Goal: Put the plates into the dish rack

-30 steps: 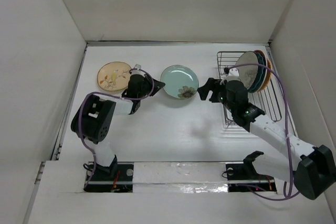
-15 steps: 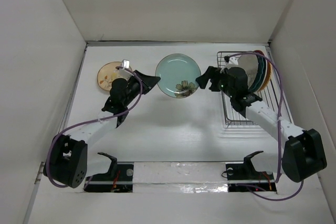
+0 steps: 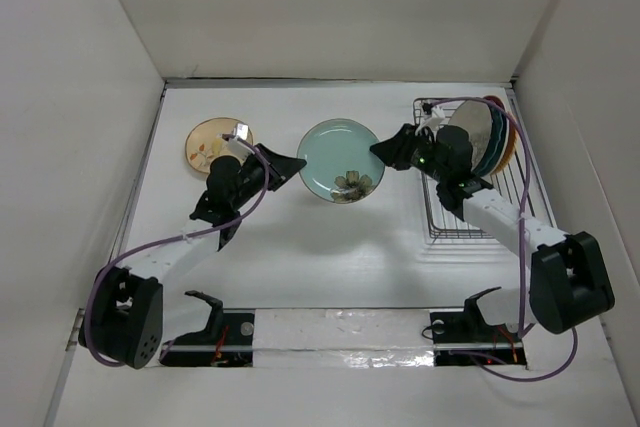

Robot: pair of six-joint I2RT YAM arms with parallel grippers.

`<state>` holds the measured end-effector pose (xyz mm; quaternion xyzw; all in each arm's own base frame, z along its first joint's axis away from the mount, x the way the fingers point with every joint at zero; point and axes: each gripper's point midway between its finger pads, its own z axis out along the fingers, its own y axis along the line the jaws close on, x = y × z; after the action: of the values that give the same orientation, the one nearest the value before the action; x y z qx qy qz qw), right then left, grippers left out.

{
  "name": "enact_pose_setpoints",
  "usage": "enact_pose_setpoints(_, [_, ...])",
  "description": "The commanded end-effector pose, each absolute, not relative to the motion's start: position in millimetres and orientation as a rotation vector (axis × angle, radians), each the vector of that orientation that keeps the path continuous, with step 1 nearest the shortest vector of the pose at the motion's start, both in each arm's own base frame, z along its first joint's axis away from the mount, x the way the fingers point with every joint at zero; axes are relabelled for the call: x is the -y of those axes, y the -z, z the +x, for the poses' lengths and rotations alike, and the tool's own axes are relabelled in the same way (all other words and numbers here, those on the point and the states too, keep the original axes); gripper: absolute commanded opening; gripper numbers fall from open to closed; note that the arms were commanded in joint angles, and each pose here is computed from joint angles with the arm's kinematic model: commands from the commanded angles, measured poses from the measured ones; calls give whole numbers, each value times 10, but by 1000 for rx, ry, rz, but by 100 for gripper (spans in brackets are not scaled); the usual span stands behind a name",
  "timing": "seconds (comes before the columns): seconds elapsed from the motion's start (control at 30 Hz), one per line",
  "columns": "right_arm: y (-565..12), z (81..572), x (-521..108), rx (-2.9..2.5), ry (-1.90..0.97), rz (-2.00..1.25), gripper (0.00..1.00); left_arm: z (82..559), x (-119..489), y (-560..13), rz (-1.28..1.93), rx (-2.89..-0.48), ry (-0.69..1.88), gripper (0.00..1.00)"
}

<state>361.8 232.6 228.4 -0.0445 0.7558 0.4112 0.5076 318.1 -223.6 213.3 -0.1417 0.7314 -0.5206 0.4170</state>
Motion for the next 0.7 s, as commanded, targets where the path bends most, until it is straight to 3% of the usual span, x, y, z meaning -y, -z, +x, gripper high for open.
enact_pose_setpoints(0.0, [-2639,3434,-2557,-1696,-1158,-221,27,2958,2301,-3043,-191,-1560,1474,0])
enact_pose_setpoints(0.07, [-2694,3384,-2573,-1684,-1192,-255,13,2935,2286,-3074,-186,-1555,1467,0])
enact_pose_setpoints(0.13, [-2764,3340,-2596,-1669,-1215,-281,14,2890,2265,-3135,-174,-1543,1462,0])
enact_pose_setpoints(0.27, [-2784,3215,-2687,-1673,-1291,-367,43,2840,2244,-3183,-156,-1533,1451,0])
enact_pose_setpoints(0.43, [-2713,3137,-2781,-1704,-1347,-428,49,2811,2259,-3204,-137,-1527,1466,0])
enact_pose_setpoints(0.47, [-2701,3106,-2822,-1707,-1356,-441,46,2808,2261,-3207,-136,-1526,1468,0])
enact_pose_setpoints(0.53, [-2734,3063,-2845,-1695,-1366,-449,19,2803,2263,-3209,-131,-1526,1469,0])
enact_pose_setpoints(0.57, [-2779,3079,-2831,-1677,-1356,-434,0,2801,2263,-3212,-132,-1527,1469,0])
enact_pose_setpoints(0.67, [-2954,3086,-2750,-1633,-1314,-381,0,2806,2229,-3238,-147,-1540,1440,0])
